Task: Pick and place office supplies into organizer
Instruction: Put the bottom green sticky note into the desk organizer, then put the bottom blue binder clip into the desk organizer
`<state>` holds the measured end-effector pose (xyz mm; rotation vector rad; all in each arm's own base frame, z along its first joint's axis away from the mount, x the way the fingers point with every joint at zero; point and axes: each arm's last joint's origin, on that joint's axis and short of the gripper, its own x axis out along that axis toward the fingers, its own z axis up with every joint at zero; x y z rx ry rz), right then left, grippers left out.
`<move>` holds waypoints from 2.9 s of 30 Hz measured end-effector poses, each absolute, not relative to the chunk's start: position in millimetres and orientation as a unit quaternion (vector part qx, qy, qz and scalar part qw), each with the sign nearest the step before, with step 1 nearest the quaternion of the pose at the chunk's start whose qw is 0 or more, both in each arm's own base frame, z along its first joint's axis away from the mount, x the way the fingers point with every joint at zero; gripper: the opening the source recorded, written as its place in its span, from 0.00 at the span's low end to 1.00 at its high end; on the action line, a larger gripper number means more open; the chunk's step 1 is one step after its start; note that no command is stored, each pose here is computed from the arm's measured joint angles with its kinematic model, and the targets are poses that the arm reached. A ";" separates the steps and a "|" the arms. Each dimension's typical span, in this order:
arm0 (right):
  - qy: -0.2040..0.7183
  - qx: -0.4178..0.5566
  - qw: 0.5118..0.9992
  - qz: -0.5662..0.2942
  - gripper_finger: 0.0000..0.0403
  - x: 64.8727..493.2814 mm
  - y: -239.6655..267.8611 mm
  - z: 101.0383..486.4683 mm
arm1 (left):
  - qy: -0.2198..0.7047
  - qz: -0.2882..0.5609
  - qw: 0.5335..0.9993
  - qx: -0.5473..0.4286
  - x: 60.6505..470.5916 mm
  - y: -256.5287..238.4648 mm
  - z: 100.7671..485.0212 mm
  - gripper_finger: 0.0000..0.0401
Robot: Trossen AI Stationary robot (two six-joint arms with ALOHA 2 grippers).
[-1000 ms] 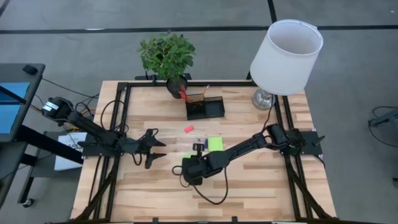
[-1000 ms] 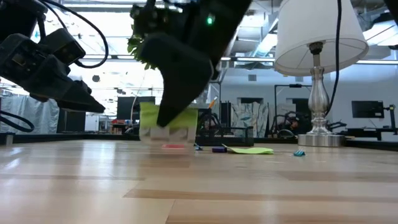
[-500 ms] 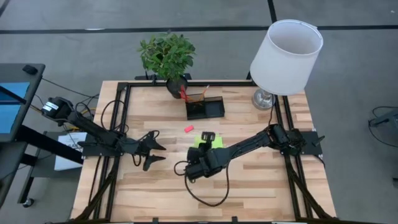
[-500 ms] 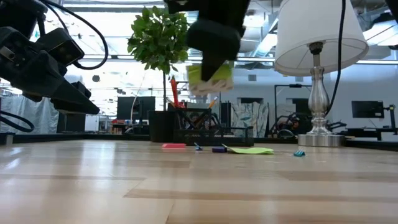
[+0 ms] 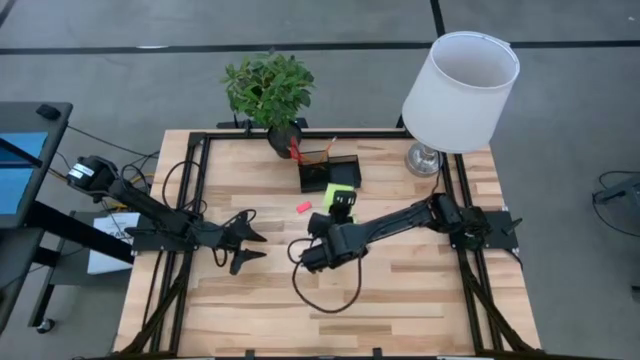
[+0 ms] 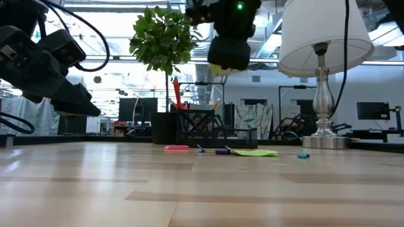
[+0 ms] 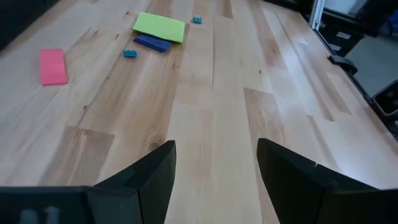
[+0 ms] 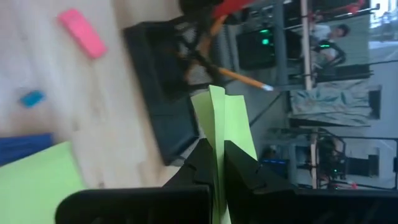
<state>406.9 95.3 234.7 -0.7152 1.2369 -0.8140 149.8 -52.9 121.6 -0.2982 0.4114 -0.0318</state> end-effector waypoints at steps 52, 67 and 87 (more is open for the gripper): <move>0.455 -0.184 0.839 -0.235 0.00 324.3 -124.4 140.1 | 0.154 0.023 0.978 -0.136 152.6 -50.9 128.8 0.54; 0.473 -0.205 0.833 -0.200 0.15 325.2 -114.6 136.6 | 0.149 0.038 0.979 -0.134 152.6 -50.0 129.1 0.54; 0.496 -0.250 0.812 -0.178 0.57 330.7 -107.0 142.7 | 0.153 0.028 0.974 -0.165 152.6 -50.9 128.9 0.54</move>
